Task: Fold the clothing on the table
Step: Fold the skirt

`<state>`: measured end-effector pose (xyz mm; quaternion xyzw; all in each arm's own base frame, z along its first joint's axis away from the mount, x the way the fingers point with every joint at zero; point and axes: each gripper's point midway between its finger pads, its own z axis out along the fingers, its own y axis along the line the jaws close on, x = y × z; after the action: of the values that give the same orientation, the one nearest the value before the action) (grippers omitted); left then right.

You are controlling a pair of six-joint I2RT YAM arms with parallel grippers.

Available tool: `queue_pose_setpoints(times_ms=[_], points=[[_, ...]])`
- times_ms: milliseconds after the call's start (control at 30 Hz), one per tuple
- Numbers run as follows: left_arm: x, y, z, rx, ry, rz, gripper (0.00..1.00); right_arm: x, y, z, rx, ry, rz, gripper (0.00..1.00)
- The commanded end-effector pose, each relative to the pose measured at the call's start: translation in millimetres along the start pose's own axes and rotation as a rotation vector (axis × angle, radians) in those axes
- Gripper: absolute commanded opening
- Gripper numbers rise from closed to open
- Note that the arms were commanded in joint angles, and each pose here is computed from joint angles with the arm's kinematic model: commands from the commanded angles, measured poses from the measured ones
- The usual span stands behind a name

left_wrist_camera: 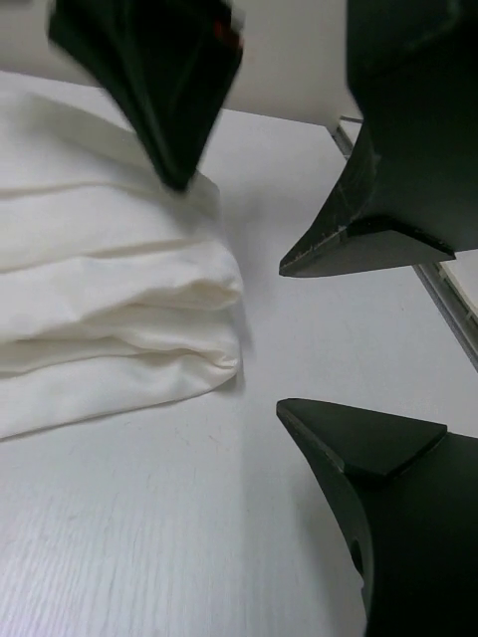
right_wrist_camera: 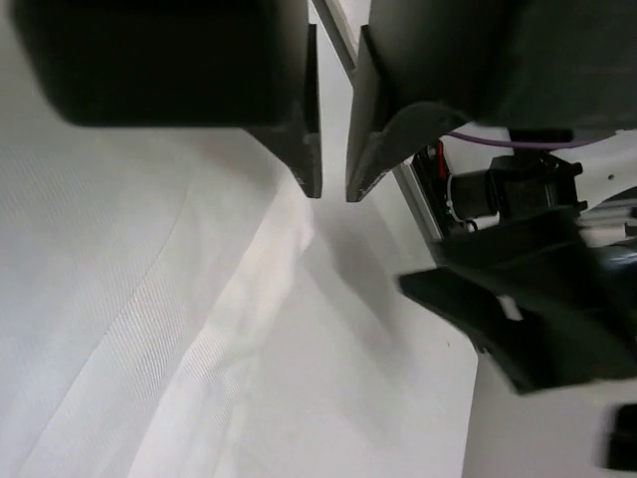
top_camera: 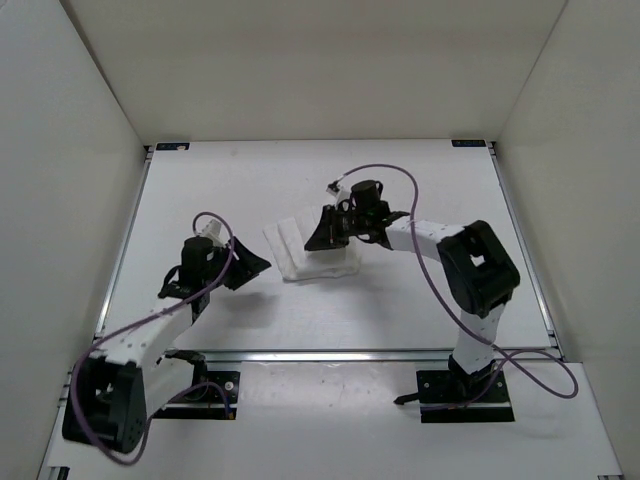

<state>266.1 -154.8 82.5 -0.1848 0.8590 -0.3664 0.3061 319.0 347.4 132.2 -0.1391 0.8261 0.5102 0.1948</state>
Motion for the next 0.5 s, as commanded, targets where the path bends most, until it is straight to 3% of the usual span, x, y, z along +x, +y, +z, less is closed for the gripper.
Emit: queue_pose_setpoints(times_ms=[0,100,233,367,400,467], points=[[-17,-7,-33,-0.018,-0.08,0.06,0.63,14,8,30,-0.116,0.038,0.02,0.11],[-31,-21,-54,-0.009,-0.137,0.086,0.64,33,-17,56,-0.067,0.055,0.11,0.01],[-26,-24,-60,-0.014,-0.096,0.117,0.65,54,-58,78,0.162,0.109,0.11,0.0],[-22,-24,-63,0.005,-0.081,0.121,0.67,37,-18,67,0.071,0.104,0.061,0.03],[-22,-24,-64,0.005,-0.071,0.137,0.75,25,-2,55,0.065,0.071,0.021,0.04],[-21,-28,-66,0.01,-0.036,0.193,0.77,7,20,34,0.097,0.004,-0.06,0.09]])
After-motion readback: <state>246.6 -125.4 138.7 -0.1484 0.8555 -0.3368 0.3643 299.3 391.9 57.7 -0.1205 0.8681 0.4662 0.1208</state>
